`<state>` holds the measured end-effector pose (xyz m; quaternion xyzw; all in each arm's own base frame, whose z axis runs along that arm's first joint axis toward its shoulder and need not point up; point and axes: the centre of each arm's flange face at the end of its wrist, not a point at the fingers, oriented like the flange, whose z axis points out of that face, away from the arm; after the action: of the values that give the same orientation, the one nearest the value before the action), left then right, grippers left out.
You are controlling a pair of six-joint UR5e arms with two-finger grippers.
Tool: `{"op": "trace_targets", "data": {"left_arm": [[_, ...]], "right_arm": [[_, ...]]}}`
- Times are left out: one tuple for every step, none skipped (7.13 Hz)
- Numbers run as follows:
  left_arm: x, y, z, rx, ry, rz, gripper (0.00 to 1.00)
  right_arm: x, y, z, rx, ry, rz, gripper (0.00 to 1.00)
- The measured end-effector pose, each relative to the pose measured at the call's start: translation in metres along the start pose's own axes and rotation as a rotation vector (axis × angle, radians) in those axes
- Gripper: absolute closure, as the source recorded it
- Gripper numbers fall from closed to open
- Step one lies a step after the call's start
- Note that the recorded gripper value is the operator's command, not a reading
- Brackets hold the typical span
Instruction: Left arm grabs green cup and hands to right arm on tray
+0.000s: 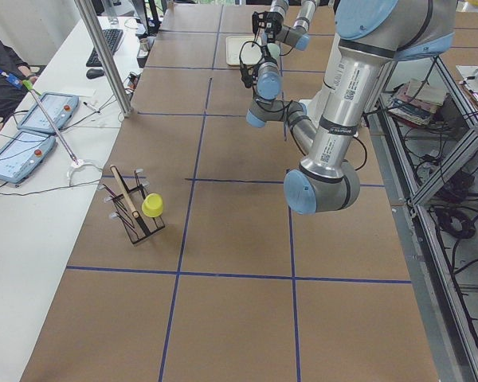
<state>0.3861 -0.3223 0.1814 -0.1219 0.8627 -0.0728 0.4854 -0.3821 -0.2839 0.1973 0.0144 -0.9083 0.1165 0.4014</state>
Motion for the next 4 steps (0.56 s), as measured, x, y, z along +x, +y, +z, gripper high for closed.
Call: {"op": "trace_targets", "data": {"left_arm": [[0.0,0.0,0.0,-0.001,0.001,0.0,0.55],[0.0,0.0,0.0,-0.001,0.001,0.0,0.55],[0.0,0.0,0.0,0.0,0.001,0.0,0.55],[0.001,0.0,0.0,0.0,0.002,0.0,0.55]], "right_arm": [[-0.002,-0.001,0.005,0.009,-0.009,0.0,0.04],[-0.001,-0.002,0.011,0.014,-0.014,0.0,0.05],[0.001,-0.003,0.017,0.017,-0.014,0.0,0.1],[0.003,-0.003,0.02,0.017,-0.014,0.001,0.18]]}}
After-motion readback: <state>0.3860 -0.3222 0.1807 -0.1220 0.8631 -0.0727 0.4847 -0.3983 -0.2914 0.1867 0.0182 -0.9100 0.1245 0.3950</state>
